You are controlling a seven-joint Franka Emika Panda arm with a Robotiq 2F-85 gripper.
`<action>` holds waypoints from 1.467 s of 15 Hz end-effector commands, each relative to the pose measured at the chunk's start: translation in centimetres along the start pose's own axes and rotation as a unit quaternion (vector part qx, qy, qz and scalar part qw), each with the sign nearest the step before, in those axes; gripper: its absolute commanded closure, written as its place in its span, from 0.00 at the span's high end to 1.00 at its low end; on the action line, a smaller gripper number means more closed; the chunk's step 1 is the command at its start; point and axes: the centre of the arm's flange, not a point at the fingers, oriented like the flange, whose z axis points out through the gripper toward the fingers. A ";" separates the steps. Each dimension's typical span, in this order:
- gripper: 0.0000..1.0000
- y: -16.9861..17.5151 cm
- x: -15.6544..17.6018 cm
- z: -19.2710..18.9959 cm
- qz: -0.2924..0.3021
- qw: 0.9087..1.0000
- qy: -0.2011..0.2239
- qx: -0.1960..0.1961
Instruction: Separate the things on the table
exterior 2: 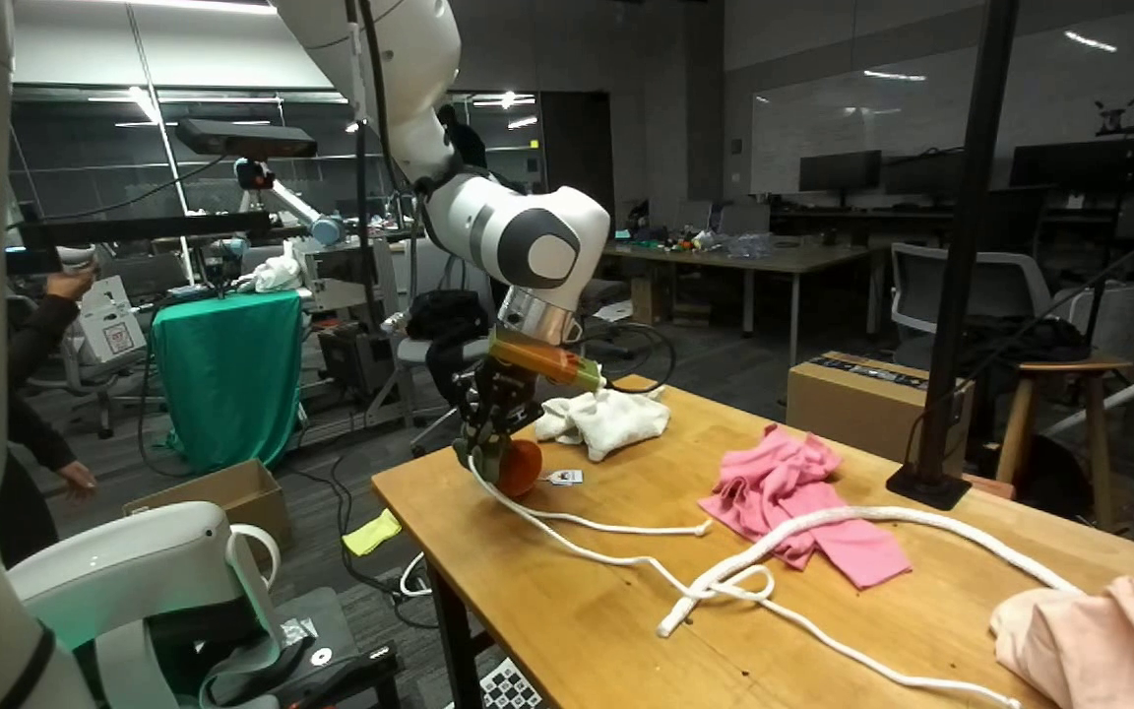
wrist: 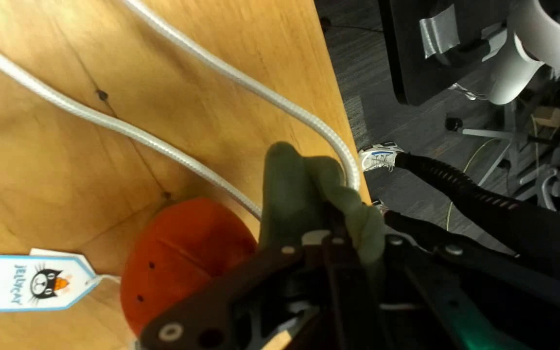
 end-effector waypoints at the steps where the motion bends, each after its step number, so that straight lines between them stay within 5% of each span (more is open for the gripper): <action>1: 0.07 -2.0 1.3 0.0 -0.014 1.000 0.003 0.015; 9: 0.10 -3.4 2.6 -0.1 -0.022 0.999 0.017 0.019; 10: 0.35 -3.2 2.6 0.0 -0.020 1.000 0.014 0.018; 12: 0.42 -2.8 2.7 -0.1 -0.015 1.000 0.009 0.014; 19: 0.96 -0.5 1.6 -1.1 0.014 1.000 0.003 -0.028; 22: 1.00 1.6 0.5 -1.8 0.034 0.996 0.003 -0.078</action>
